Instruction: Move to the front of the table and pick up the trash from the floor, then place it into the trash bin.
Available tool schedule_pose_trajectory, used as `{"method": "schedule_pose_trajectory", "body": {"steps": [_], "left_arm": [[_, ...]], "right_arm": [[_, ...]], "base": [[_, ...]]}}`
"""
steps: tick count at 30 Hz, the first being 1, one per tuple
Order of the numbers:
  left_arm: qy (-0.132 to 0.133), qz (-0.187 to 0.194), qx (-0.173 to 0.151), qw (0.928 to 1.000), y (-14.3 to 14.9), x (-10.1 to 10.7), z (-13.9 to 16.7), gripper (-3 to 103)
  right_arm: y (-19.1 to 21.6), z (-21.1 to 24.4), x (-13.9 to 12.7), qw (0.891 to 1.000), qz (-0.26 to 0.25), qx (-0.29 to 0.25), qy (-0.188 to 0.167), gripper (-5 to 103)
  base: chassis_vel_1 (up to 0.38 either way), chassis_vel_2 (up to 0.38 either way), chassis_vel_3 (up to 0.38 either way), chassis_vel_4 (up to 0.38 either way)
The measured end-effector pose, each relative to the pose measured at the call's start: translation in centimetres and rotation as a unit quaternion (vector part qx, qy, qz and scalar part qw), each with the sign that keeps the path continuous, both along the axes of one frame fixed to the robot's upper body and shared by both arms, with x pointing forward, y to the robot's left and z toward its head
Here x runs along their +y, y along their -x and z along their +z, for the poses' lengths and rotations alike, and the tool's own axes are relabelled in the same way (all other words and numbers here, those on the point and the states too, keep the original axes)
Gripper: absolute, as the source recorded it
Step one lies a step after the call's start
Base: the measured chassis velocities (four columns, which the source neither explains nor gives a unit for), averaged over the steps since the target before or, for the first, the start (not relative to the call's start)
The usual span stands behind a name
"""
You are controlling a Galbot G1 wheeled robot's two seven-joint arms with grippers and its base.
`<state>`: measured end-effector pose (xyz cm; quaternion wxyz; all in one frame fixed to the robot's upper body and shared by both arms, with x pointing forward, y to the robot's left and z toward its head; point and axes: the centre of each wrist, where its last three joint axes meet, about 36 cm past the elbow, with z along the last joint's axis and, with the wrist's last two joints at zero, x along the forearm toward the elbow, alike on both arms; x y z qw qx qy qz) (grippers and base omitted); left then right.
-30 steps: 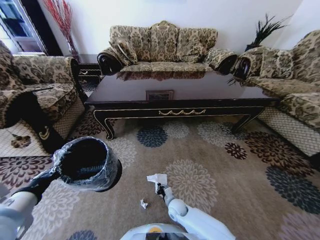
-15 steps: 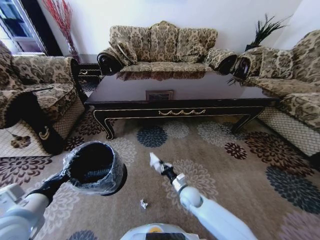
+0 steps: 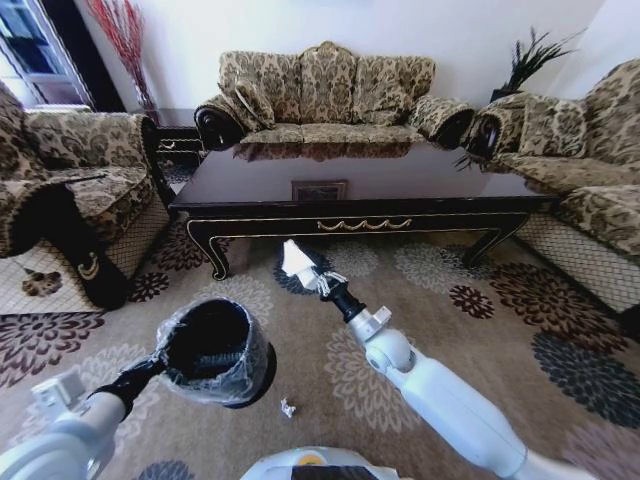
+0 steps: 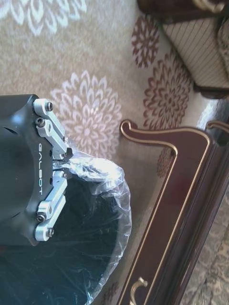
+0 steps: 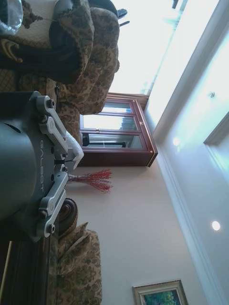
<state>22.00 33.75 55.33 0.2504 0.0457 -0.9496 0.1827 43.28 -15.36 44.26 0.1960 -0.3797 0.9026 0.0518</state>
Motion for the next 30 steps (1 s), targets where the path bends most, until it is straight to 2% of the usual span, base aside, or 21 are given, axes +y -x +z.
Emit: {"method": "schedule_pose_trajectory", "body": {"steps": [3, 6, 11, 15, 17, 22, 30], "left_arm": [[0.005, -0.006, -0.001, 1.0, -0.1, -0.2, -0.1, 5], [0.011, -0.014, -0.004, 0.9998, 0.0, -0.2, -0.2, 5], [0.016, -0.018, -0.004, 0.9997, 0.0, -0.4, -0.3, 5], [0.026, -0.021, -0.007, 0.9994, -0.2, -0.7, -0.5, 5], [0.027, -0.022, -0.008, 0.9994, -0.2, -0.8, -0.5, 5], [0.031, -0.025, -0.015, 0.9991, -0.4, -0.9, -0.5, 5], [0.036, -0.025, -0.024, 0.9988, -0.4, -0.9, -0.4, 5]], "right_arm": [[0.3, 0.5, 0.8, 1.0, 0.022, -0.011, -0.004, 0], [1.7, 1.2, 2.4, 0.997, 0.066, -0.028, -0.008, 0], [3.0, 1.4, 3.5, 0.994, 0.098, -0.034, -0.017, 0], [5.0, 2.1, 4.6, 0.987, 0.15, -0.05, -0.022, 0], [5.6, 2.2, 4.8, 0.986, 0.16, -0.051, -0.022, 0], [6.6, 1.4, 5.1, 0.98, 0.191, -0.049, -0.004, 0], [7.5, -3.3, 5.5, 0.976, 0.216, -0.019, 0.039, 0]], "base": [[0.0, 0.0, 0.0, 0.0], [0.0, 0.0, 0.0, 0.0], [0.0, 0.0, 0.0, 0.0], [0.0, 0.0, 0.0, 0.0], [0.0, 0.0, 0.0, 0.0], [0.0, 0.0, 0.0, 0.0], [0.0, 0.0, 0.0, 0.0]]}}
